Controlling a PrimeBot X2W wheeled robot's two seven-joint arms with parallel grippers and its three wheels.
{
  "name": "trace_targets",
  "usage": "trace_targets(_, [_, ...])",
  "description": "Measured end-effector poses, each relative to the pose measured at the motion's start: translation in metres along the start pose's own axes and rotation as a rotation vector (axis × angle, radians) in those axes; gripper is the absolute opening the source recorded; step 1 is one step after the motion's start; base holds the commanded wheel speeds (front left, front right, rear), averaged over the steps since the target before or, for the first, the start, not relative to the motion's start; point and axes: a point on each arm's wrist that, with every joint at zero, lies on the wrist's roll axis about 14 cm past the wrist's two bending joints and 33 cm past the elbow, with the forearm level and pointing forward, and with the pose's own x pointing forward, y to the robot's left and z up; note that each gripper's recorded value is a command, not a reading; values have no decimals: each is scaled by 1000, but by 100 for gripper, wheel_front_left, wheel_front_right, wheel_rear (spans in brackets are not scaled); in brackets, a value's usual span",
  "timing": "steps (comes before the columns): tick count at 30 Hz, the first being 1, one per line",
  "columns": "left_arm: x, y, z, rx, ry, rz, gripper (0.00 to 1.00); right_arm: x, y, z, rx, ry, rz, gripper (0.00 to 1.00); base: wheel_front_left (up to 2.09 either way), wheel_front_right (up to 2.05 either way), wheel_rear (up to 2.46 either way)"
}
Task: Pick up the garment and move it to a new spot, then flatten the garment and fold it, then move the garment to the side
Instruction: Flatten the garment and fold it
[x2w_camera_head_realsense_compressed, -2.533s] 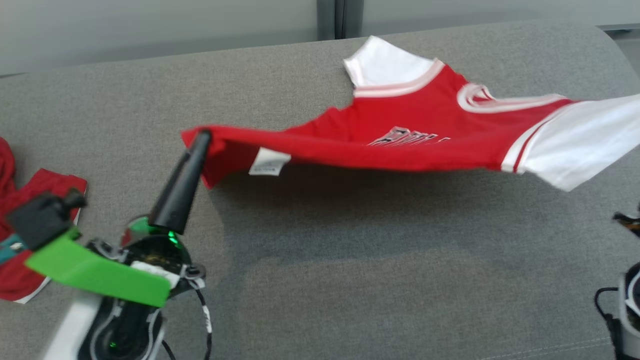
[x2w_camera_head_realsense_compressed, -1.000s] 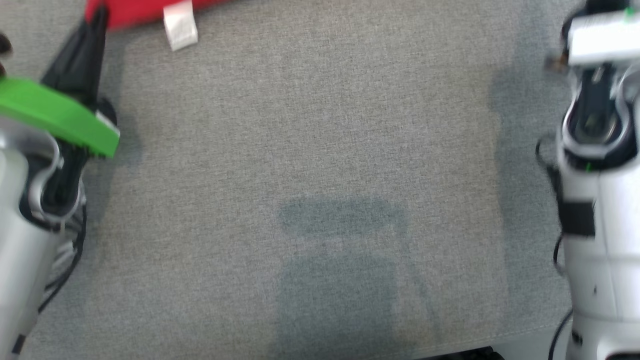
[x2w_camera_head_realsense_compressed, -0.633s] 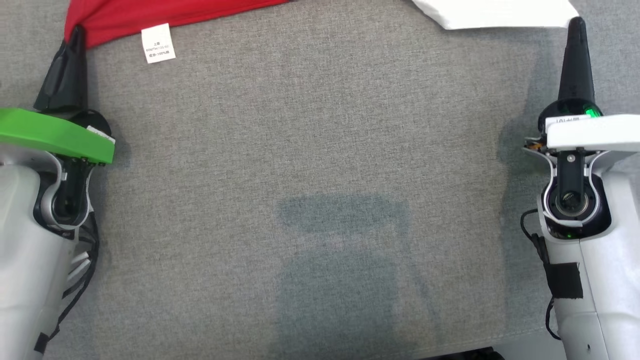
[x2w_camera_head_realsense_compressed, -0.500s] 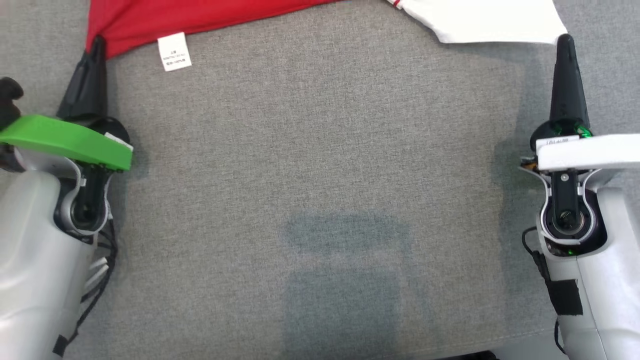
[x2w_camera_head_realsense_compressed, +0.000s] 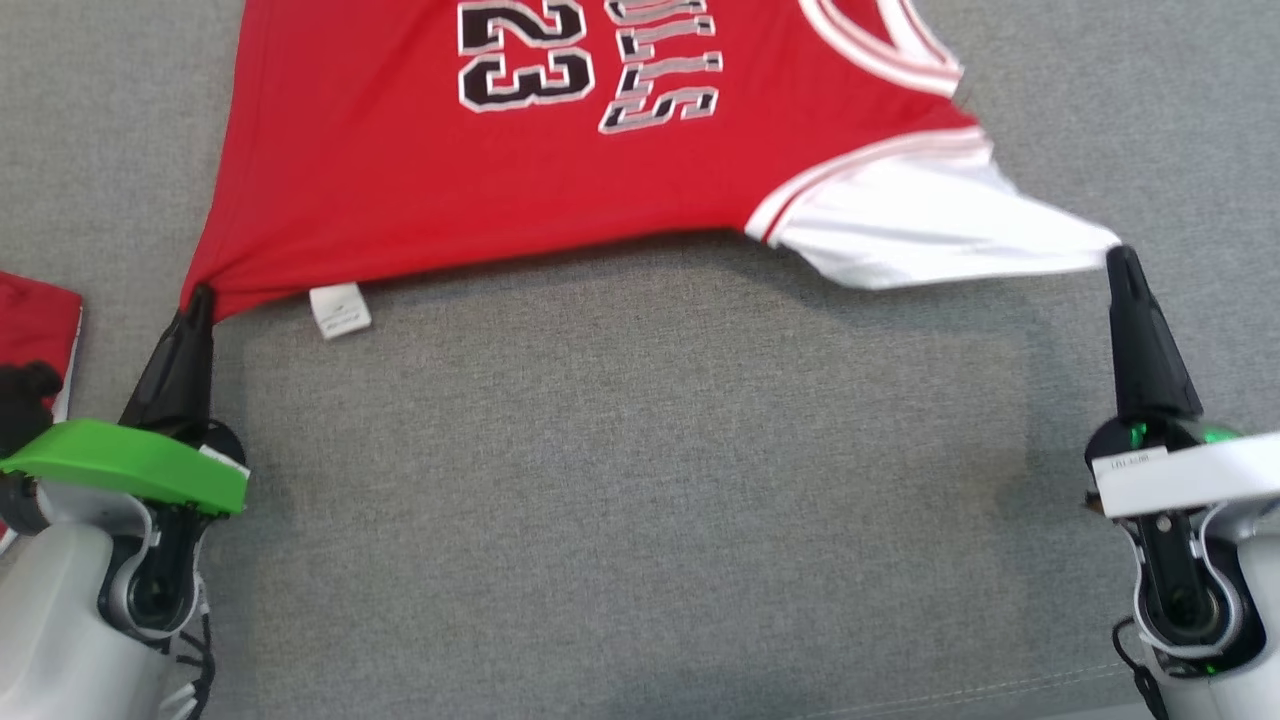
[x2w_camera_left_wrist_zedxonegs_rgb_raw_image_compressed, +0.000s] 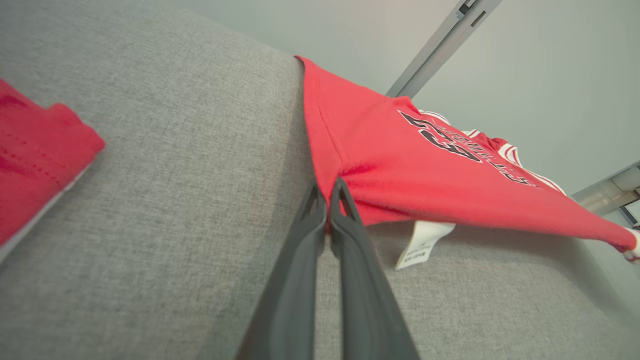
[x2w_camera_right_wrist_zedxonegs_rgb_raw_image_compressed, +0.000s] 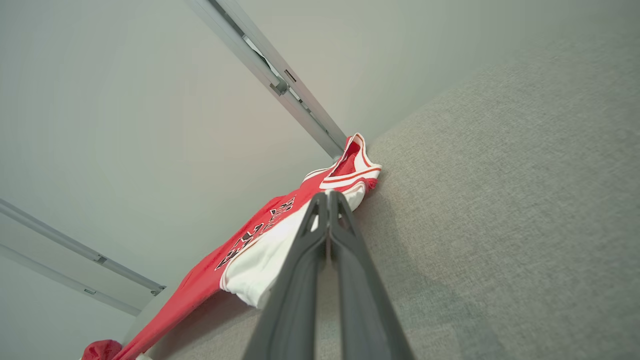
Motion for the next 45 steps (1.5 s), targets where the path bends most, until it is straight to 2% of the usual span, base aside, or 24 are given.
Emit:
trace_targets(3, [-13, 1, 18, 66, -32, -8, 0, -26, -17, 0, -30, 43, -55, 0, 0, 0, 0])
trace_targets(7, [-36, -3, 10, 52, -20, -8, 0, -64, -33, -3, -22, 96, -122, 0, 0, 0, 0])
trace_targets(15, [-91, -1, -18, 22, 34, 24, 0, -114, -28, 6, 1, 144, -118, 0, 0, 0, 0])
trace_targets(21, [-98, -18, -45, -31, 83, 3, 0, -125, -49, 10, 10, 136, -194, 0, 0, 0, 0])
trace_targets(24, [-105, -17, -62, -4, 131, 5, 0, -133, -62, -14, 12, 223, -244, 0, 0, 0, 0])
trace_targets(28, [-119, -5, -79, 16, 189, 39, 0, -145, -74, -48, -60, 356, -274, 0, 0, 0, 0])
trace_targets(34, [-124, -7, -85, 26, 200, 38, 0, -140, -73, -67, -156, 410, -248, 0, 0, 0, 0])
trace_targets(43, [-131, -8, -86, -5, 180, 62, 0, -142, -72, -86, -237, 471, -215, 0, 0, 0, 0])
trace_targets(44, [-133, -8, -87, -9, 178, 67, 13, -143, -76, -87, -275, 480, -211, 25, 0, 0, 0])
trace_targets(45, [-133, -8, -87, -10, 177, 68, 23, -143, -77, -86, -290, 473, -215, 36, 0, 0, 0])
